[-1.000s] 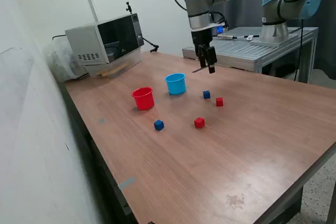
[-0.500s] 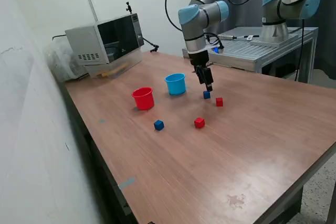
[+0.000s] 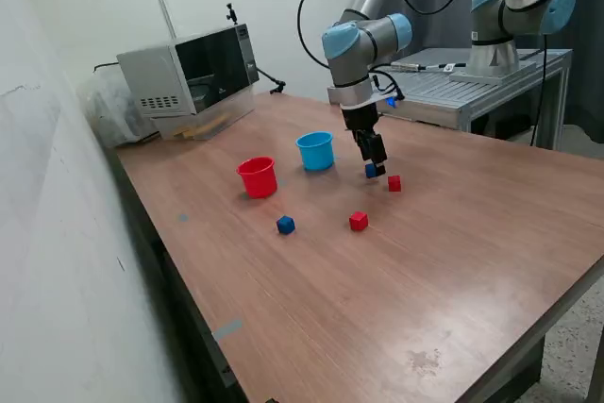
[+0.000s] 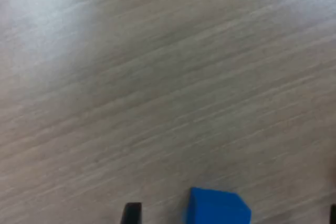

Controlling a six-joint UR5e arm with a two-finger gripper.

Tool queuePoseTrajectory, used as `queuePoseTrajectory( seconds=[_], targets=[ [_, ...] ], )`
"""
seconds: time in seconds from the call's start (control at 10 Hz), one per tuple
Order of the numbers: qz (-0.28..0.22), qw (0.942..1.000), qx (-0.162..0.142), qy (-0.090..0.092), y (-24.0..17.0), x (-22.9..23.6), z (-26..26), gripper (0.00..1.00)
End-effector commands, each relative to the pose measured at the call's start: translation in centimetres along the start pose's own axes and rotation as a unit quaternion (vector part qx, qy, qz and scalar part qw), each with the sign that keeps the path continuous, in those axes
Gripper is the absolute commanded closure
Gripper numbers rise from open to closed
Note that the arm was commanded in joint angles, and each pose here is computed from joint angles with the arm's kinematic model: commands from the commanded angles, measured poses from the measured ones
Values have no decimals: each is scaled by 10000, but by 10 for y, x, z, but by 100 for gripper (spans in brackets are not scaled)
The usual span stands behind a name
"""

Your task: Place red objects in the red bin, and blue objects in the blue bin.

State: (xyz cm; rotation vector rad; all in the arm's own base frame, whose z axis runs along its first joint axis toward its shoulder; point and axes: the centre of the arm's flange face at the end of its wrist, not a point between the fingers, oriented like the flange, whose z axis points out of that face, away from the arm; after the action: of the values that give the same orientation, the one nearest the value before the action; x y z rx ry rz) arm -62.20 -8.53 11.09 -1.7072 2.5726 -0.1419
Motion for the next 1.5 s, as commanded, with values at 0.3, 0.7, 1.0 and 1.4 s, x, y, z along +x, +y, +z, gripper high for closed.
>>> queuePoseTrajectory(
  seconds=[0.3, 0.7, 1.0, 1.4],
  targets=[
    [60, 10000, -65, -15, 7, -8, 1, 100],
    [18, 10000, 30, -49, 0, -5, 7, 100],
    [26, 9966, -734, -364, 15, -10, -60, 100],
    [399, 9877, -1383, -612, 37, -53, -130, 100]
  ],
)
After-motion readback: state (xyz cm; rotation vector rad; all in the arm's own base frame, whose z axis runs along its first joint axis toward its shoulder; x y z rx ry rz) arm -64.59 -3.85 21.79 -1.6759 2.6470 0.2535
